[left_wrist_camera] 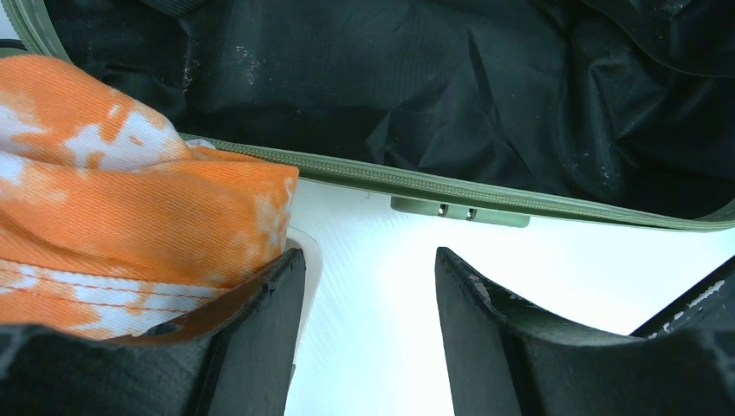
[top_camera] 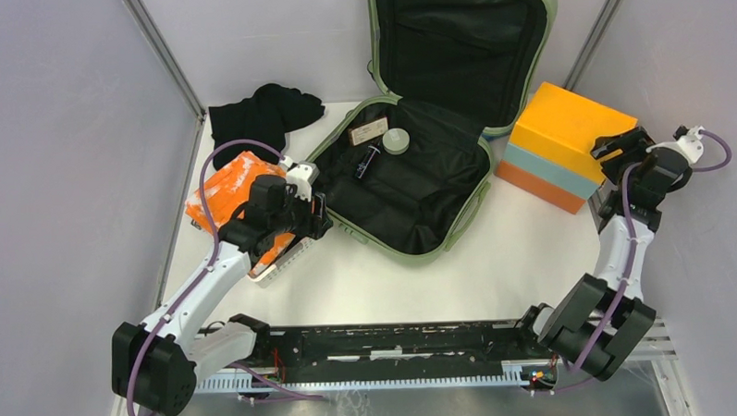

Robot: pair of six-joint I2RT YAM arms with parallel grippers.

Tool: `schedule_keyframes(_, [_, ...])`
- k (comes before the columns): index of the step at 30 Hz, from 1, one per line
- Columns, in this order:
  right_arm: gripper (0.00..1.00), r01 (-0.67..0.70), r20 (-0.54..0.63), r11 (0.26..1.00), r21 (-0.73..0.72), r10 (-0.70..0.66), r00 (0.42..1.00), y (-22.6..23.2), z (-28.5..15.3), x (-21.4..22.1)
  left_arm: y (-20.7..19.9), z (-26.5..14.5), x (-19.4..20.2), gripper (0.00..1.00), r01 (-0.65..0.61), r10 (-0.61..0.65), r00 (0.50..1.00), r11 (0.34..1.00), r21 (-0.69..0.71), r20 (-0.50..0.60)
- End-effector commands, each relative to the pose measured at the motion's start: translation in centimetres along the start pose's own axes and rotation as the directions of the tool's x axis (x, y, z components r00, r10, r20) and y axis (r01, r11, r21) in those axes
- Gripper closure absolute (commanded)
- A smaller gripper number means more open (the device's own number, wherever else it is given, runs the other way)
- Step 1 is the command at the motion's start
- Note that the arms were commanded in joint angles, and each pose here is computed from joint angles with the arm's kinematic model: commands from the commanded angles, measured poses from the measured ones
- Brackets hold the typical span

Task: Open, take out, and arrange the luggage
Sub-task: Adjust the storage box at the center of the board.

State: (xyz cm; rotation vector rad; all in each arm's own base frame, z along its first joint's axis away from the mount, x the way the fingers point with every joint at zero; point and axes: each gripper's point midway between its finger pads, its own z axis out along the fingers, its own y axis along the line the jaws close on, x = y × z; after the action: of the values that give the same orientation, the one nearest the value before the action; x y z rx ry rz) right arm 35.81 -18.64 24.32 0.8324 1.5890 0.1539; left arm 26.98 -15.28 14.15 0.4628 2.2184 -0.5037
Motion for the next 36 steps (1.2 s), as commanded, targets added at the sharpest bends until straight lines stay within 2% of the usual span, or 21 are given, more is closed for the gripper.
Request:
schedule_keyframes(1, [0.26, -0.026, 0.058, 0.993, -0.119, 0.033, 0.998, 3.7, -2.2, -1.1, 0.2, -0.2, -1.4, 0.36, -0.022, 0.023, 0.999, 1.000, -0.015, 0.045])
schedule_keyframes(4, [0.30, -0.038, 0.048, 0.989, -0.144, 0.045, 0.998, 4.6, -3.0, -0.2, 0.1, -0.4, -1.4, 0.36, -0.024, 0.024, 0.998, 1.000, -0.013, 0.049])
schedule_keyframes(13, [0.30, -0.069, 0.017, 0.972, -0.227, 0.074, 0.997, 7.3, -5.5, 2.2, 0.0, -0.5, -1.6, 0.36, -0.026, 0.027, 0.998, 1.000, -0.007, 0.057])
schedule_keyframes(25, [0.30, -0.064, -0.064, 0.926, -0.372, 0.044, 0.997, 13.3, -9.7, 8.6, 0.3, -0.5, -1.6, 0.36, -0.028, 0.029, 0.998, 0.999, -0.026, 0.056])
schedule_keyframes(29, [0.27, 0.006, -0.025, 0.924, -0.381, -0.017, 1.000, 13.6, -10.8, 8.0, 0.3, -0.5, -1.5, 0.36, -0.027, 0.028, 0.998, 0.999, -0.028, 0.052])
schedule_keyframes(36, [0.12, 0.265, 0.105, 0.894, -0.362, -0.243, 0.964, 13.1, -13.0, 5.5, 0.5, -0.8, -1.6, 0.36, -0.029, 0.032, 0.998, 0.999, -0.044, 0.060])
